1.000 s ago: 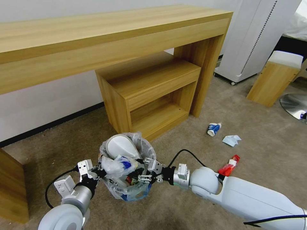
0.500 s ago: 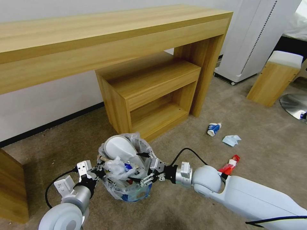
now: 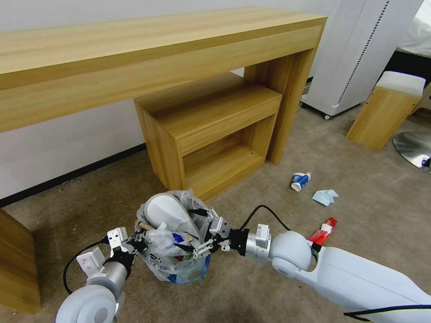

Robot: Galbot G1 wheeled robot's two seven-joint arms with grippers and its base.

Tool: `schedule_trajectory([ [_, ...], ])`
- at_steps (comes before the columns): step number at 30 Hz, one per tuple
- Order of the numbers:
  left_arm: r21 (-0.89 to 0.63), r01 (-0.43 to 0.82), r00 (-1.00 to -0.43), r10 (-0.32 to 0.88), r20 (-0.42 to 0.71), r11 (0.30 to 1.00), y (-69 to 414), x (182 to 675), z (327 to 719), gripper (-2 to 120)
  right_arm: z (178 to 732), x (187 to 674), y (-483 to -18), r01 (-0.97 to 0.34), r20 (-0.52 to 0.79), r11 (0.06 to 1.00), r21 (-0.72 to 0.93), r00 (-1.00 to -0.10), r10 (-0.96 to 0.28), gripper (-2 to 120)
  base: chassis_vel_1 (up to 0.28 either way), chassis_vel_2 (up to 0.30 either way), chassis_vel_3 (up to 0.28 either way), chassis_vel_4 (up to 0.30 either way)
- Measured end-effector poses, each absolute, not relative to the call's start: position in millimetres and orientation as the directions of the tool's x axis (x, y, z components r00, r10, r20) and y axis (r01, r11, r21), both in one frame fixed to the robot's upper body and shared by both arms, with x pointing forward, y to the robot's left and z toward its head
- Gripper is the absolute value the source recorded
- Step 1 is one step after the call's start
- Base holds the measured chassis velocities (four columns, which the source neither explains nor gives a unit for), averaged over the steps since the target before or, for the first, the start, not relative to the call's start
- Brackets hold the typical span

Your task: Pick up the trash bin and place the garbage on the floor into it.

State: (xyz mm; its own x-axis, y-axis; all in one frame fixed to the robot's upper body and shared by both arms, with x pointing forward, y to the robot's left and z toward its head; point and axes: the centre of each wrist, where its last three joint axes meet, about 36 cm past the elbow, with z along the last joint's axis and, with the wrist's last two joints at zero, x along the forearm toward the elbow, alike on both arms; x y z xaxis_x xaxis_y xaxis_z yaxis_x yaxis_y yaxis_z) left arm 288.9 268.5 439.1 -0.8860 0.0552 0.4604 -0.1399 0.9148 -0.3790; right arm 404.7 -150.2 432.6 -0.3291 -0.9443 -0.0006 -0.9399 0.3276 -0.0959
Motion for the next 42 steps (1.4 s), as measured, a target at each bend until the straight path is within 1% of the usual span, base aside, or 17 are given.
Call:
schedule_trajectory([
  [2, -0.378, -0.141, -0.886, 0.054, 0.461, 0.915, 268.3, 288.4, 438.7, 2, 437.4, 404.5, -144.4, -0.935, -0.046, 0.348, -0.075, -0.345, -0.938, 100, 0.000, 0.000, 0.000, 0.000],
  [9, -0.378, -0.142, -0.887, 0.052, 0.459, 0.915, 268.5, 287.7, 438.5, 2, 450.1, 406.9, -137.6, -0.918, -0.126, 0.395, -0.036, -0.388, -0.913, 100, 0.000, 0.000, 0.000, 0.000],
  [11, -0.378, -0.143, -0.887, 0.051, 0.459, 0.915, 268.2, 287.4, 438.2, 2, 457.2, 409.2, -137.7, -0.901, -0.158, 0.433, -0.021, -0.425, -0.892, 100, 0.000, 0.000, 0.000, 0.000],
  [12, -0.378, -0.143, -0.887, 0.051, 0.459, 0.915, 268.2, 287.4, 438.2, 2, 457.2, 409.2, -137.7, -0.901, -0.158, 0.433, -0.021, -0.425, -0.892, 100, 0.000, 0.000, 0.000, 0.000],
  [14, -0.377, -0.143, -0.887, 0.050, 0.458, 0.915, 268.3, 287.2, 438.1, 2, 463.5, 412.7, -141.4, -0.877, -0.172, 0.480, -0.010, -0.472, -0.865, 100, 0.000, 0.000, 0.000, 0.000],
  [15, -0.377, -0.143, -0.887, 0.050, 0.458, 0.915, 268.3, 287.2, 438.1, 2, 463.5, 412.7, -141.4, -0.877, -0.172, 0.480, -0.010, -0.472, -0.865, 100, 0.000, 0.000, 0.000, 0.000],
  [17, -0.376, -0.142, -0.889, 0.049, 0.455, 0.916, 268.7, 287.3, 439.3, 2, 468.8, 416.6, -148.8, -0.843, -0.169, 0.537, -0.006, -0.529, -0.832, 100, 0.000, 0.000, 0.000, 0.000],
  [18, -0.376, -0.142, -0.889, 0.049, 0.455, 0.916, 268.7, 287.3, 439.3, 2, 468.8, 416.6, -148.8, -0.843, -0.169, 0.537, -0.006, -0.529, -0.832, 100, 0.000, 0.000, 0.000, 0.000],
  [22, -0.375, -0.142, -0.891, 0.047, 0.451, 0.916, 270.1, 287.9, 440.4, 2, 470.5, 424.8, -173.0, -0.760, -0.153, 0.650, 0.000, -0.643, -0.751, 100, 0.000, 0.000, 0.000, 0.000],
  [23, -0.375, -0.142, -0.891, 0.047, 0.451, 0.916, 270.1, 287.9, 440.4, 2, 470.5, 424.8, -173.0, -0.760, -0.153, 0.650, 0.000, -0.643, -0.751, 100, 0.000, 0.000, 0.000, 0.000],
  [26, -0.376, -0.141, -0.893, 0.047, 0.449, 0.916, 270.2, 288.3, 440.7, 2, 466.5, 425.4, -192.4, -0.701, -0.135, 0.713, 0.008, -0.707, -0.694, 100, 0.000, 0.000, 0.000, 0.000],
  [27, -0.376, -0.141, -0.893, 0.047, 0.449, 0.916, 270.2, 288.3, 440.7, 2, 466.5, 425.4, -192.4, -0.701, -0.135, 0.713, 0.008, -0.707, -0.694, 100, 0.000, 0.000, 0.000, 0.000],
  [31, -0.378, -0.139, -0.893, 0.048, 0.447, 0.915, 270.2, 288.7, 441.0, 2, 465.2, 424.7, -213.2, -0.642, -0.102, 0.767, 0.005, -0.763, -0.638, 100, 0.000, 0.000, 0.000, 0.000],
  [34, -0.376, -0.139, -0.895, 0.047, 0.444, 0.916, 271.5, 288.9, 442.1, 2, 465.6, 425.9, -240.1, -0.569, -0.041, 0.822, -0.028, -0.821, -0.570, 100, 0.000, 0.000, 0.000, 0.000],
  [38, -0.375, -0.138, -0.897, 0.045, 0.440, 0.917, 272.5, 289.1, 443.1, 2, 464.0, 426.5, -261.0, -0.520, 0.001, 0.852, -0.059, -0.854, -0.520, 100, 0.000, 0.000, 0.000, 0.000],
  [40, -0.373, -0.136, -0.898, 0.044, 0.437, 0.918, 273.5, 289.2, 444.2, 2, 462.5, 424.8, -283.8, -0.472, 0.058, 0.876, -0.102, -0.882, -0.468, 100, 0.000, 0.000, 0.000, 0.000],
  [42, -0.373, -0.136, -0.899, 0.044, 0.435, 0.918, 273.8, 289.3, 444.6, 2, 462.4, 423.4, -291.5, -0.452, 0.081, 0.884, -0.117, -0.892, -0.445, 100, 0.000, 0.000, 0.000, 0.000],
])
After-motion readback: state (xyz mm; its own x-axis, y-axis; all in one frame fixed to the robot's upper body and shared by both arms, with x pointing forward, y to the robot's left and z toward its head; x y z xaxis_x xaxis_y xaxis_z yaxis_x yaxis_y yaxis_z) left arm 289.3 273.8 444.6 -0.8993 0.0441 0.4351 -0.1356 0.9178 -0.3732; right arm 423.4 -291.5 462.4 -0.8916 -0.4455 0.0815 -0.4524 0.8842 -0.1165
